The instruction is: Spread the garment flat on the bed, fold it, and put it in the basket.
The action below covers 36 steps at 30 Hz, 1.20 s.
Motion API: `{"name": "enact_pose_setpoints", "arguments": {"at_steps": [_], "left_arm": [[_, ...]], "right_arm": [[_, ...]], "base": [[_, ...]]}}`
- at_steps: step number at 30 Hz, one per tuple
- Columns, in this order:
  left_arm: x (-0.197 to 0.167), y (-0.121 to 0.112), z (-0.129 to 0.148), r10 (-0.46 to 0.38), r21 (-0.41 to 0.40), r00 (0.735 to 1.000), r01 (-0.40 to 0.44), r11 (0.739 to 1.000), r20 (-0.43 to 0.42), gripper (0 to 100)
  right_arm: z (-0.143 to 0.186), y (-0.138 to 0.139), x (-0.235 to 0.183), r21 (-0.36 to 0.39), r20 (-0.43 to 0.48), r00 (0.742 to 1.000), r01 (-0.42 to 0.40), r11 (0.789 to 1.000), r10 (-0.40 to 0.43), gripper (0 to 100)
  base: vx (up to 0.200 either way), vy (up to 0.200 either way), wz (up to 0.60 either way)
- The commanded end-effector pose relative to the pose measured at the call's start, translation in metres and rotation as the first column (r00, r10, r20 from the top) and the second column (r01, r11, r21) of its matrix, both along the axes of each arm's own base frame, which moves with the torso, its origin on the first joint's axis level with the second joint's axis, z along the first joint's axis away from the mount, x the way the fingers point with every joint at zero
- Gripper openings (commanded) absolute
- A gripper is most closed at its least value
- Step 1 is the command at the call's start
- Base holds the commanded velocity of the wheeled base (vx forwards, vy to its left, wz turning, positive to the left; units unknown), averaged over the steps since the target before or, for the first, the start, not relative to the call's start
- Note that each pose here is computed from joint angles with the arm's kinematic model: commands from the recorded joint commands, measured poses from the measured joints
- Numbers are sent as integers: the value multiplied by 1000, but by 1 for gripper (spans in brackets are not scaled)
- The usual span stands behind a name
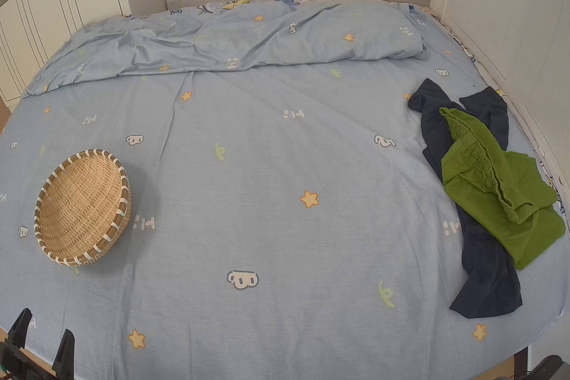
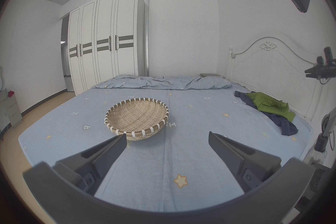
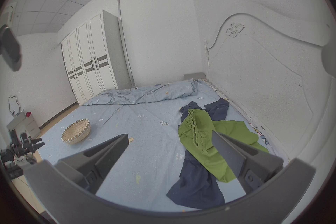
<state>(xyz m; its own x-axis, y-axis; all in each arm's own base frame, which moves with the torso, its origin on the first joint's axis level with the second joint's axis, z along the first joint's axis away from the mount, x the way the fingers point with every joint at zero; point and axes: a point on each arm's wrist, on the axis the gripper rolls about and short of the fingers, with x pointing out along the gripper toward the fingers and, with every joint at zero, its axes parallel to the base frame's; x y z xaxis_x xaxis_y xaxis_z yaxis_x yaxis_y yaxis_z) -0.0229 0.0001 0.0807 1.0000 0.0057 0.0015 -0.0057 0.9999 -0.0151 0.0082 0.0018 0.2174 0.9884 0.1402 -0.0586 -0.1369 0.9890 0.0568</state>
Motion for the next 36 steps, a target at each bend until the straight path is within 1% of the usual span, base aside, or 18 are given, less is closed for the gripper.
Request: {"name": "enact_pose_setpoints", "arguments": {"at_steps": [1,3,4,5,6,7,8,9,10,12,13,14,18,24,28,30,32,36], "left_arm": [[0,0,-5,0,0,1000,0,1000,0,100],[0,0,-5,0,0,1000,0,1000,0,100],[0,0,-5,0,0,1000,0,1000,0,100],[0,0,-5,0,0,1000,0,1000,0,100],[0,0,-5,0,0,1000,0,1000,0,100],[0,0,-5,0,0,1000,0,1000,0,100],[0,0,-5,0,0,1000,0,1000,0,100],[0,0,-5,0,0,1000,0,1000,0,100],[0,0,-5,0,0,1000,0,1000,0,100],[0,0,-5,0,0,1000,0,1000,0,100],[0,0,-5,0,0,1000,0,1000,0,100],[0,0,-5,0,0,1000,0,1000,0,100],[0,0,-5,0,0,1000,0,1000,0,100],[0,0,-5,0,0,1000,0,1000,0,100],[0,0,-5,0,0,1000,0,1000,0,100],[0,0,-5,0,0,1000,0,1000,0,100],[0,0,-5,0,0,1000,0,1000,0,100],[0,0,-5,0,0,1000,0,1000,0,100]], "right_arm": [[16,12,147,-15,-244,970,10,1000,-13,100],[18,7,201,-15,-255,965,58,998,-60,100],[17,5,215,-16,-260,963,65,998,-67,100],[17,5,215,-16,-260,963,65,998,-67,100],[16,0,257,-17,-280,956,89,996,-91,100],[17,-3,270,-19,-284,954,98,995,-99,100],[17,-3,270,-19,-284,954,98,995,-99,100],[15,-7,290,-21,-301,947,111,994,-112,100],[14,-10,305,-24,-337,934,118,993,-119,100],[14,-11,319,-30,-391,912,118,993,-120,100],[14,-11,322,-29,-401,908,117,993,-118,100],[15,-10,330,-27,-428,897,106,994,-108,100],[9,-12,342,-34,-444,889,111,993,-114,100],[9,-13,345,-53,-432,894,104,993,-116,100],[3,-17,351,-55,-449,885,107,993,-120,100],[3,-16,351,-50,-452,885,98,994,-110,100],[1,-17,351,-32,-468,880,72,997,-79,100],[-2,-26,350,3,-492,869,54,999,-46,100]], "base": [[0,0,0],[0,0,0],[0,0,0],[0,0,0],[0,0,0],[0,0,0],[0,0,0],[0,0,0],[0,0,0],[0,0,0],[0,0,0],[0,0,0],[0,0,0],[0,0,0],[0,0,0],[0,0,0],[0,0,0],[0,0,0]]}}
